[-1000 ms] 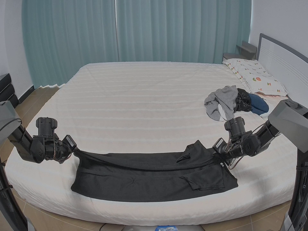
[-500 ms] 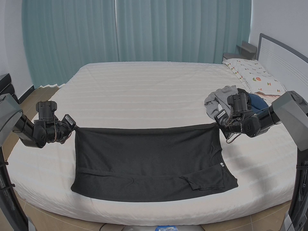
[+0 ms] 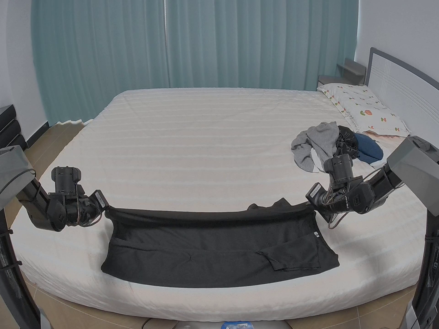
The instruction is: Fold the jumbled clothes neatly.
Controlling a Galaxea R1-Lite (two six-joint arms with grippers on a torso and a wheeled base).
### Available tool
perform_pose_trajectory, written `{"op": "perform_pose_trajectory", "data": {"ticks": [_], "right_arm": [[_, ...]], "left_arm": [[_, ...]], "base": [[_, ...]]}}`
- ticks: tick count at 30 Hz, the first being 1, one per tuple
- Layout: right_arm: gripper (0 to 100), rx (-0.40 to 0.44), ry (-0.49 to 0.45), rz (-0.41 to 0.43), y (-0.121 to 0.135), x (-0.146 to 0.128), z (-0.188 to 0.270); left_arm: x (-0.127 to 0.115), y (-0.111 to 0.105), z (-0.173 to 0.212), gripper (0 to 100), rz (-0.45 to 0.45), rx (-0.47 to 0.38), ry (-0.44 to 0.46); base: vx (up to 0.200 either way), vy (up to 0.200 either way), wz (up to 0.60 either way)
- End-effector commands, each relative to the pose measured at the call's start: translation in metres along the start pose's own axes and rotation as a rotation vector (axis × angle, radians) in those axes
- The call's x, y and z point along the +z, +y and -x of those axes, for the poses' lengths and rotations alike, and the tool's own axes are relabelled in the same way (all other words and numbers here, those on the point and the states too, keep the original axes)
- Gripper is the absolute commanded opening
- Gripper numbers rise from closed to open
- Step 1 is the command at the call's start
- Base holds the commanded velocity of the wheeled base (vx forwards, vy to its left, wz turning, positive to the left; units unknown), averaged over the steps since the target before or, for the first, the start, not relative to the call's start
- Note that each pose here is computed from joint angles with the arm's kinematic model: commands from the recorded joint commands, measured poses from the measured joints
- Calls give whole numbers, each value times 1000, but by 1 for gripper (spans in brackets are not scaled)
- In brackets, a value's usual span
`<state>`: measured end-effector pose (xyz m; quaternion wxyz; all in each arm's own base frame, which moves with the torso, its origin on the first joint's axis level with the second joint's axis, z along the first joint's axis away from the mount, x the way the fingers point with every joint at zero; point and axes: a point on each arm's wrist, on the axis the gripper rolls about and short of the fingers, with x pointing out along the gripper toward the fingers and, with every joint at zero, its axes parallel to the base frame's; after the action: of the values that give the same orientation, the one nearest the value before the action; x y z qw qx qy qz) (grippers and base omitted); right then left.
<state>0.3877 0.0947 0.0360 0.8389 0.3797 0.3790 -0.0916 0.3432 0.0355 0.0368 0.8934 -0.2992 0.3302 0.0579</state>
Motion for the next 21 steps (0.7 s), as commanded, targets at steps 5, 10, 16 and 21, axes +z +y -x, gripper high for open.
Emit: {"op": "perform_pose_trajectory", "data": {"ticks": [5,10,16,21], "right_arm": [[0,-49,72,59,-18,-26,0],[0,-70,95,87,-24,-33,-9],[0,-74,100,97,-24,-34,-9],[100,-44,78,91,-17,-28,1]], "left_arm": [[-33,19,3,0,-94,68,109],[-42,21,1,0,-97,80,144],[-49,21,5,0,-106,84,167],[-48,21,6,100,-109,82,163]], "base": [[0,0,0],[0,0,0],[0,0,0],[0,0,0]]}}
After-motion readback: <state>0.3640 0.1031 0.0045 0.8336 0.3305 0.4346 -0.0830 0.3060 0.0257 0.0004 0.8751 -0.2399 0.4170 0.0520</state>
